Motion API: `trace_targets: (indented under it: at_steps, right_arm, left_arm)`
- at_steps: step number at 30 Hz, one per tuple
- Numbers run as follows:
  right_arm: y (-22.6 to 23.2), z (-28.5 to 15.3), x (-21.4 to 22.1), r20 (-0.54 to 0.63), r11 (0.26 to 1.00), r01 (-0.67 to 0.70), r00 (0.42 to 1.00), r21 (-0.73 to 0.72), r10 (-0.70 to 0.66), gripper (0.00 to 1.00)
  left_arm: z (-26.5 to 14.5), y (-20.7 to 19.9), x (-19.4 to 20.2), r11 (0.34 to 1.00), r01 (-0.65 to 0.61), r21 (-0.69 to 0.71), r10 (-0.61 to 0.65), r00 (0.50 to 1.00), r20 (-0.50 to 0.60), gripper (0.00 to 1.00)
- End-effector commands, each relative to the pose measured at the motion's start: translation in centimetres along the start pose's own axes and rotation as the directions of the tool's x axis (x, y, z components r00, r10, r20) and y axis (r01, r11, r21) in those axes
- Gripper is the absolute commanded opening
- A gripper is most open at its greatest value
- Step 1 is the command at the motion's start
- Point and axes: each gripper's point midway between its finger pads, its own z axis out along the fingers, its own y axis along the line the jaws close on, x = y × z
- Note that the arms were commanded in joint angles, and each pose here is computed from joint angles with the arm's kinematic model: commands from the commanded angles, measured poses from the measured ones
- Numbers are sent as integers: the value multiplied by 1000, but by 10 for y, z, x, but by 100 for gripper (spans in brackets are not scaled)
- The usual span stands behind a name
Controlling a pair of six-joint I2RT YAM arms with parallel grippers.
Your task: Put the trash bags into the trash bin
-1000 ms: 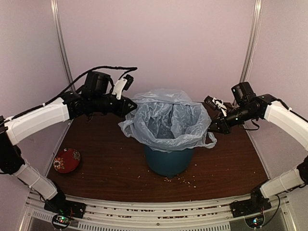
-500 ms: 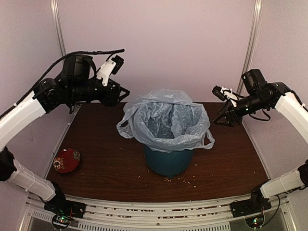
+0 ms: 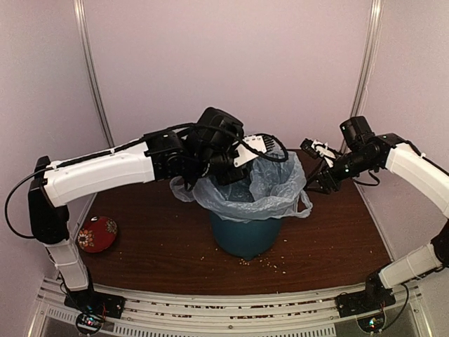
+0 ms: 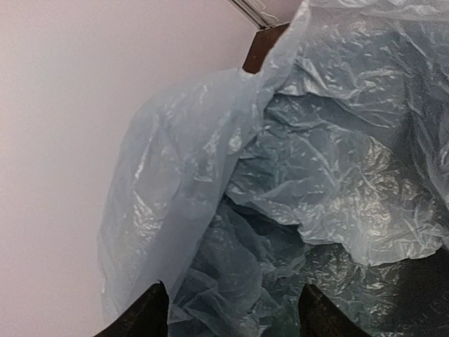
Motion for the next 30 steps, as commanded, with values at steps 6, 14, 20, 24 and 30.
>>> trace_targets:
  at_steps: [6, 14, 20, 24, 30]
  right_arm:
    - [12, 13, -14, 101, 993, -11, 995, -122, 23, 54]
    - [28, 11, -8, 123, 984, 0, 992, -179, 22, 44]
    - [34, 12, -4, 134, 979, 5, 991, -205, 23, 34]
    - [40, 16, -2, 133, 966, 0, 990, -258, 35, 16]
    - [44, 16, 2, 126, 962, 8, 992, -272, 28, 0]
  left_arm:
    - [-2, 59, -32, 963, -4, -269, 24, 997, 75, 66]
    - [27, 51, -39, 961, -57, -270, 73, 996, 51, 65]
    - [31, 48, -48, 968, -68, -241, 86, 994, 65, 64]
    - [33, 59, -50, 958, -64, -279, 84, 995, 61, 50]
    - [42, 71, -54, 961, -33, -274, 59, 995, 86, 24]
